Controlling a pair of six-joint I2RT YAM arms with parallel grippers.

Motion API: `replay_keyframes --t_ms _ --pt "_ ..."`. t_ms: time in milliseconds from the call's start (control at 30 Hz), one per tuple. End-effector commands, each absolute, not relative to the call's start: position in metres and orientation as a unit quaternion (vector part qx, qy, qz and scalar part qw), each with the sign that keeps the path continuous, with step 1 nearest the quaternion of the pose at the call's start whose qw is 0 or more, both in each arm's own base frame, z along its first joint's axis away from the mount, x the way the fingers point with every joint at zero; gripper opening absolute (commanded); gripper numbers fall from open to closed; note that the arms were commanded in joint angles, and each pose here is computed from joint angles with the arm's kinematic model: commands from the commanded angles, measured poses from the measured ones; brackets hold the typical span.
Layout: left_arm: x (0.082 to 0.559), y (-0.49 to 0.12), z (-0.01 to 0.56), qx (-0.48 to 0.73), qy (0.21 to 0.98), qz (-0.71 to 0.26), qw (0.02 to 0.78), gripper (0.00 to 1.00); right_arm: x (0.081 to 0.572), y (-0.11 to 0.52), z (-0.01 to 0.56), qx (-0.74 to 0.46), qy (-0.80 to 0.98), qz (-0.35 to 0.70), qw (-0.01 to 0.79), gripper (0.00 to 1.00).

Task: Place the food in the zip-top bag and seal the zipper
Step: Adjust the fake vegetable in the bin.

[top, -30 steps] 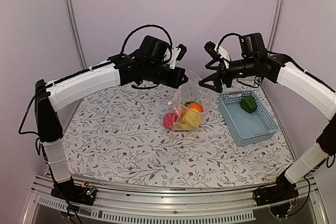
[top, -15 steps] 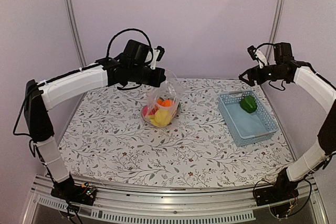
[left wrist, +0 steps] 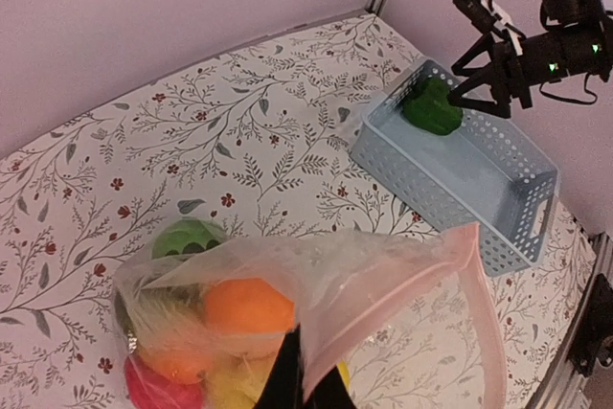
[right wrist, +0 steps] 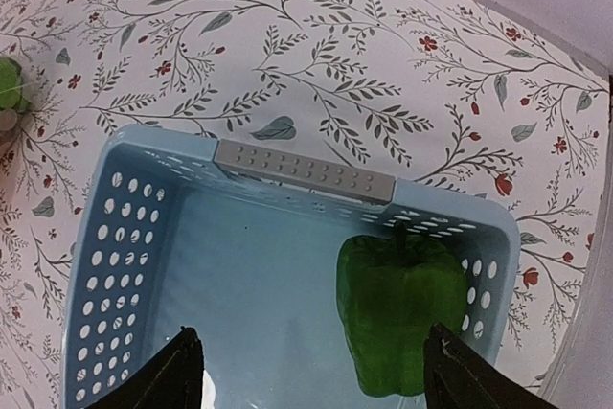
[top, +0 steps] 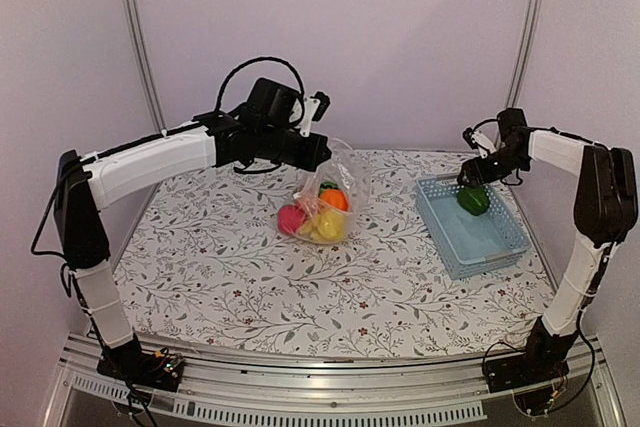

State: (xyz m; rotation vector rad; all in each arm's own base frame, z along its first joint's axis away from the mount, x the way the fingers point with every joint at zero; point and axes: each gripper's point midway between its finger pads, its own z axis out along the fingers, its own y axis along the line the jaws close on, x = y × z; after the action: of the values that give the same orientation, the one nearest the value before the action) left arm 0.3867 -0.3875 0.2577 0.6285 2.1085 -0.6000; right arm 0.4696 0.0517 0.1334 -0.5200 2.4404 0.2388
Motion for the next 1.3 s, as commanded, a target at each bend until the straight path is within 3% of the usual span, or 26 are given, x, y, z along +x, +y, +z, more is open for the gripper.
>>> replay_keyframes --t_ms 0,400,600,733,967,1267 --pt "0.383 -0.398 0.253 0.261 0.837 -0.251 0.41 0.0 0.486 0.039 0.115 -0.192 0.936 0.052 0.29 0.77" --pt "0.381 -0.407 0.247 0.266 0.839 -0.256 0.4 0.0 0.487 0.037 0.073 -0.191 0.948 0.047 0.251 0.76" --pt "0.381 -0.412 0.247 0.269 0.838 -0.258 0.399 0.0 0.459 0.086 0.067 -0.238 0.938 0.127 0.219 0.74" --pt "0.381 -0.412 0.248 0.269 0.838 -0.257 0.399 0.0 0.448 0.107 0.092 -0.245 0.923 0.189 0.228 0.74" --pt "0.379 -0.413 0.245 0.27 0.84 -0.255 0.396 0.0 0.45 0.096 0.128 -0.249 0.917 0.153 0.273 0.74" --pt "0.377 -0.413 0.247 0.271 0.839 -0.255 0.398 0.0 0.46 0.088 0.104 -0.265 0.92 0.125 0.26 0.81"
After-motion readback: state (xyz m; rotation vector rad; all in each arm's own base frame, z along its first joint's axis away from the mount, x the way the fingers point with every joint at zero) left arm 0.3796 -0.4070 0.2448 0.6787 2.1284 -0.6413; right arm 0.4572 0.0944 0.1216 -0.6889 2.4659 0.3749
